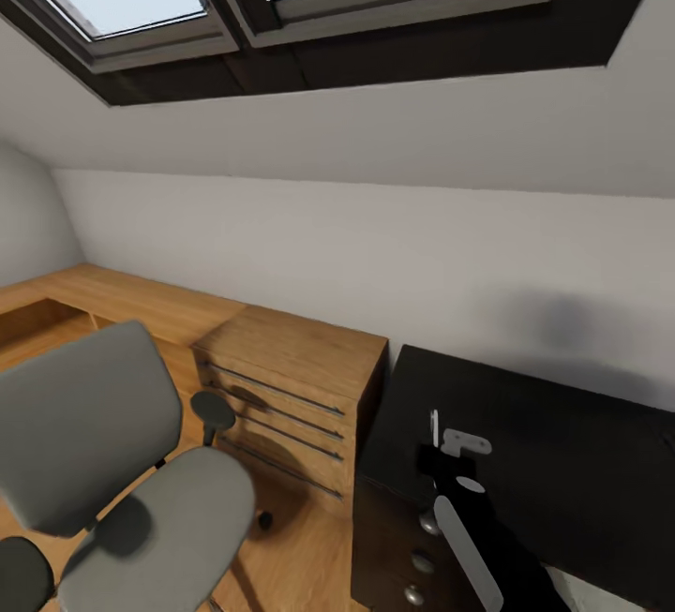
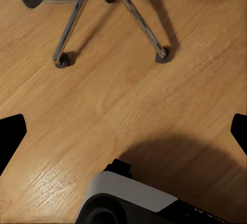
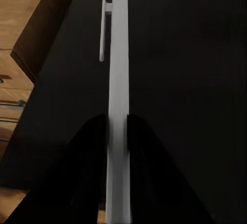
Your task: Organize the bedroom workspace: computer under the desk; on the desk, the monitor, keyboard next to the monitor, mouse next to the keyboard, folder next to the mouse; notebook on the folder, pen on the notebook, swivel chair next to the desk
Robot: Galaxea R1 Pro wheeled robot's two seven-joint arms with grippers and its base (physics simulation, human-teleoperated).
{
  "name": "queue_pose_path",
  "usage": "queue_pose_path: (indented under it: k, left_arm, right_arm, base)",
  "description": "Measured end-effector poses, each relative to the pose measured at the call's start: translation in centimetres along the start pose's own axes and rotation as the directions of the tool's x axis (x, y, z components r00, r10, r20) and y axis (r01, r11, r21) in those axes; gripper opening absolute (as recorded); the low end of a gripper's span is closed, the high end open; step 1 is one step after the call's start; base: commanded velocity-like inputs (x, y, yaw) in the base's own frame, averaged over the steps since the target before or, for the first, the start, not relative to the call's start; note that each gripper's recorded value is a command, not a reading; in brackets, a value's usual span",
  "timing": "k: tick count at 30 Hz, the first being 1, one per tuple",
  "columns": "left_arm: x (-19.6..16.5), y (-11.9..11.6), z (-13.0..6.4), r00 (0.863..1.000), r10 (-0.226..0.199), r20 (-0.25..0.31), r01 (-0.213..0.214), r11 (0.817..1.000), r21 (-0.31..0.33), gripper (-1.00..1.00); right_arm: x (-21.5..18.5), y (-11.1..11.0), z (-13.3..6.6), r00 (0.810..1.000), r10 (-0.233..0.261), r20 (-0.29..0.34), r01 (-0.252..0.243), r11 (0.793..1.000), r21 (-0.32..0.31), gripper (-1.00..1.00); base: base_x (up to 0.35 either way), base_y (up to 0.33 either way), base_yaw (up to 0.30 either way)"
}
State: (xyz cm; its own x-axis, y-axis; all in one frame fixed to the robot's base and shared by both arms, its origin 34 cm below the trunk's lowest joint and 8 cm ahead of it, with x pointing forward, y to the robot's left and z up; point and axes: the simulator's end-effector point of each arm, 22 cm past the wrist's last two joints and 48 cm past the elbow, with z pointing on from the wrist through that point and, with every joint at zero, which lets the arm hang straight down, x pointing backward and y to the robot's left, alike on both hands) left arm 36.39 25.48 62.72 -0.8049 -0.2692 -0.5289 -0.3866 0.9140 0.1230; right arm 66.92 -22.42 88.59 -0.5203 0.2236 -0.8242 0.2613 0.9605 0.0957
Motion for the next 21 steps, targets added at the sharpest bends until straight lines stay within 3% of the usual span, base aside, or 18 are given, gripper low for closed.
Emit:
queue_pose_path:
  k: [7, 16, 21]
  left_arm:
    - [0.0, 0.0, 0.0, 1.0, 0.002, 0.001, -0.002, 1.0, 0.001, 1.0]
    - [0.0, 0.0, 0.0, 1.0, 0.002, 0.001, -0.002, 1.0, 0.001, 1.0]
    - [0.2, 0.0, 0.0, 1.0, 0.004, -0.003, -0.004, 1.0, 0.0, 1.0]
  right_arm:
    - [-0.1, -0.1, 0.0, 1.0, 0.002, 0.002, -0.002, 1.0, 0.003, -1.0]
    - [-0.1, -0.3, 0.0, 1.0, 0.003, 0.001, -0.003, 1.0, 0.006, -1.0]
    - [-0.1, -1.1, 0.3, 1.0, 0.019, -0.003, -0.019, 1.0, 0.022, -1.0]
  base:
    - [-0.26, 0.0, -0.01]
    - [-0.017, 0.0, -0.019]
    - [-0.001, 0.0, -0.159]
